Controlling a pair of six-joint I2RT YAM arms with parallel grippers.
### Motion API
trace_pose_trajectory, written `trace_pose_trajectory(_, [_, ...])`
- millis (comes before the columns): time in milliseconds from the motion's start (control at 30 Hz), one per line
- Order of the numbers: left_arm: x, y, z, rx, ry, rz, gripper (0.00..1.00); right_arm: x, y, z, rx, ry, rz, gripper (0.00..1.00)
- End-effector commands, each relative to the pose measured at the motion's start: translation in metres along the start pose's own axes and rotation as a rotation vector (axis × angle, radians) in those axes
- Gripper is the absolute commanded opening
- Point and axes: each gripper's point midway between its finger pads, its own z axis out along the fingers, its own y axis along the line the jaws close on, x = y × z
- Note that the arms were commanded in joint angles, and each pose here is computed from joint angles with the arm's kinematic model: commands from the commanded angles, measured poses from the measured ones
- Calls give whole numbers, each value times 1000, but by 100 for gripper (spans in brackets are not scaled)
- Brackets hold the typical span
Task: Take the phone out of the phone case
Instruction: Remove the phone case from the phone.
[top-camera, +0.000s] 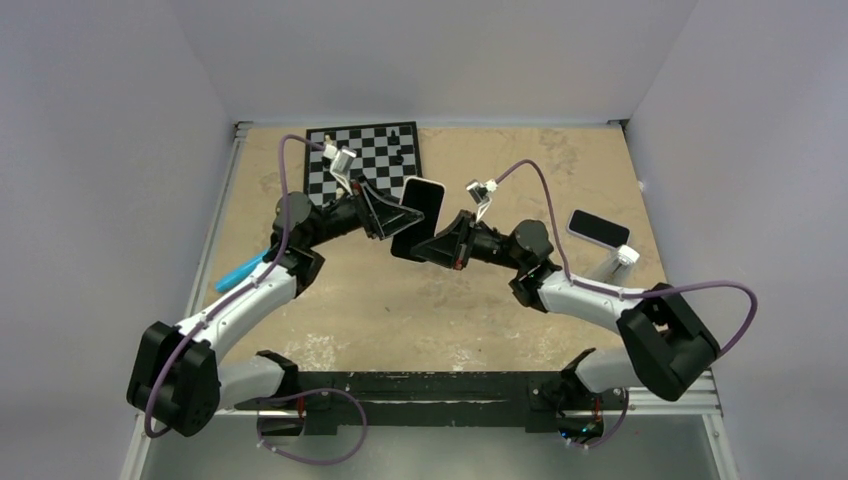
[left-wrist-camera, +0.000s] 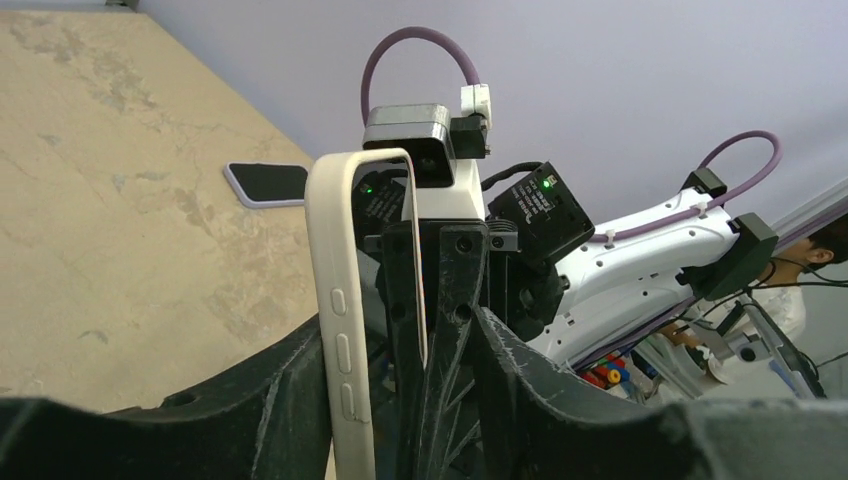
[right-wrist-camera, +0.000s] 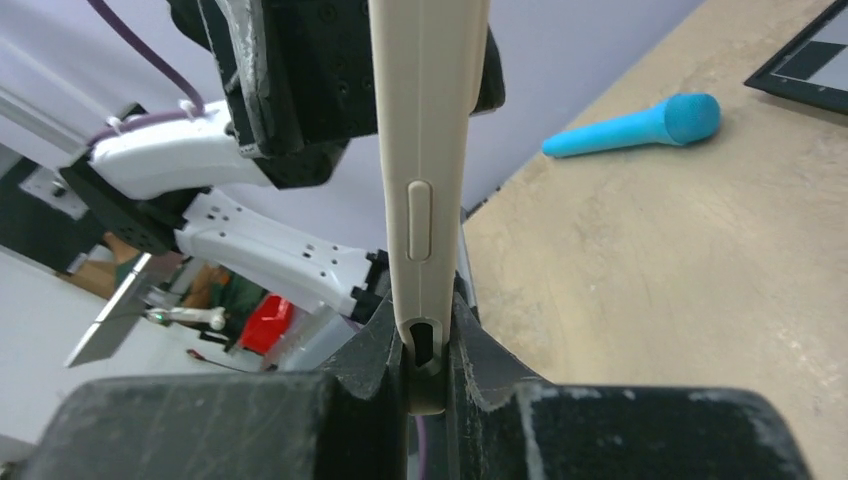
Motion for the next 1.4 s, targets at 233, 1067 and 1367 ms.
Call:
trace_pose_trajectory(233, [-10, -27, 2, 86, 71, 128, 37, 17, 25, -18, -7, 199, -210, 0])
trace_pose_trajectory(1067, [-4, -37, -4, 73, 66, 148, 0, 31, 5, -33, 106, 222, -203, 47])
trace_pose_trajectory(1367, [-5, -49, -2, 158, 120, 87, 0, 45, 25, -41, -35, 237, -241, 37])
